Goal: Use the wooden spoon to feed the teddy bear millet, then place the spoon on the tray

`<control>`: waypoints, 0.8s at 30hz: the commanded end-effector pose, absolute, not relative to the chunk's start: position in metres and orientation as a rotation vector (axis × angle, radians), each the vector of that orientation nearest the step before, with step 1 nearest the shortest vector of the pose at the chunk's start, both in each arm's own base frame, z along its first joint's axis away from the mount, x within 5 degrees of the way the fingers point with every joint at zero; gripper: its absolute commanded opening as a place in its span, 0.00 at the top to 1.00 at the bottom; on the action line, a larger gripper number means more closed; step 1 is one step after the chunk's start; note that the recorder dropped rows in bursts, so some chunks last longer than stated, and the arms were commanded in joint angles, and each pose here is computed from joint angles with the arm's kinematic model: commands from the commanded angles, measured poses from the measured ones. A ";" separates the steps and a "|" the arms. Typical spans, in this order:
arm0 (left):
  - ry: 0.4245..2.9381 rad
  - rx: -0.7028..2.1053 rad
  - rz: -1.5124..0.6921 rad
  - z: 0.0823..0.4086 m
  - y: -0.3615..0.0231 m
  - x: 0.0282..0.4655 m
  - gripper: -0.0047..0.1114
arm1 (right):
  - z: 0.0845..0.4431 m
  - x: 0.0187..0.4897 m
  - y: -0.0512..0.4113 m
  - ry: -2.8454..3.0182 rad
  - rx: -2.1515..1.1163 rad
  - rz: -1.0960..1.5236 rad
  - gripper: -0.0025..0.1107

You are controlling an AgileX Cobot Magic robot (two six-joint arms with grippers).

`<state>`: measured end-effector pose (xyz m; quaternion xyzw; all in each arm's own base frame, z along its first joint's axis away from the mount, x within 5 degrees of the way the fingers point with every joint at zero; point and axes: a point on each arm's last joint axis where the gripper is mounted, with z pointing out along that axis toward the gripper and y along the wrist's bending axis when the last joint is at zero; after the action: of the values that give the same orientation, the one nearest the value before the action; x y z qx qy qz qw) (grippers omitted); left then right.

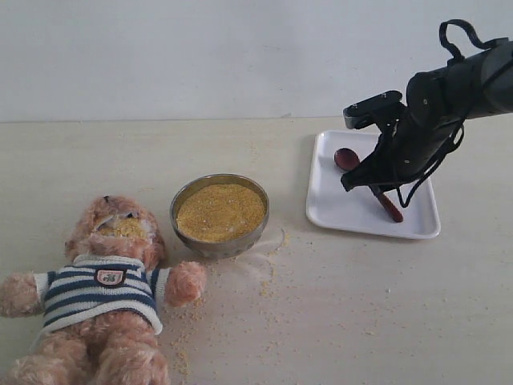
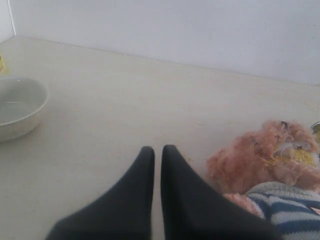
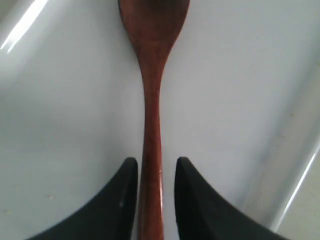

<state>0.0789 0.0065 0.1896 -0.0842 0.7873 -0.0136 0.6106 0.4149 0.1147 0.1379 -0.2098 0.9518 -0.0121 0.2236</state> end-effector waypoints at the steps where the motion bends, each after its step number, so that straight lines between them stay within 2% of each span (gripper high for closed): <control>1: 1.824 -0.194 -0.028 0.188 0.007 0.079 0.92 | 0.138 0.416 0.113 2.619 -0.577 -0.033 0.73; 6: 1.824 -0.194 -0.028 0.188 0.007 0.079 0.92 | 0.139 0.413 0.112 2.650 -0.581 -0.040 0.73; 11: 1.818 -0.194 -0.026 0.189 0.007 0.079 0.92 | 0.167 0.402 0.108 2.693 -0.542 -0.048 0.73; 13: 1.818 -0.194 -0.026 0.189 0.007 0.079 0.92 | 0.192 0.396 0.106 2.682 -0.458 -0.041 0.79; 15: 1.818 -0.194 -0.026 0.189 0.007 0.079 0.92 | 0.215 0.387 0.102 2.674 -0.365 -0.033 0.94; 16: 1.818 -0.194 -0.026 0.189 0.007 0.079 0.92 | 0.228 0.381 0.100 2.649 -0.333 -0.030 0.98; 19: 1.818 -0.194 -0.026 0.189 0.007 0.079 0.92 | 0.258 0.355 0.093 2.519 -0.214 0.040 0.98; 24: 1.818 -0.194 -0.026 0.189 0.007 0.079 0.92 | 0.269 0.289 0.079 2.212 -0.086 0.224 0.98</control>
<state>0.0789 0.0065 0.1896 -0.0842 0.7873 -0.0136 0.6106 0.3204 0.0871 0.2664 -0.0530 0.9269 0.0533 0.3677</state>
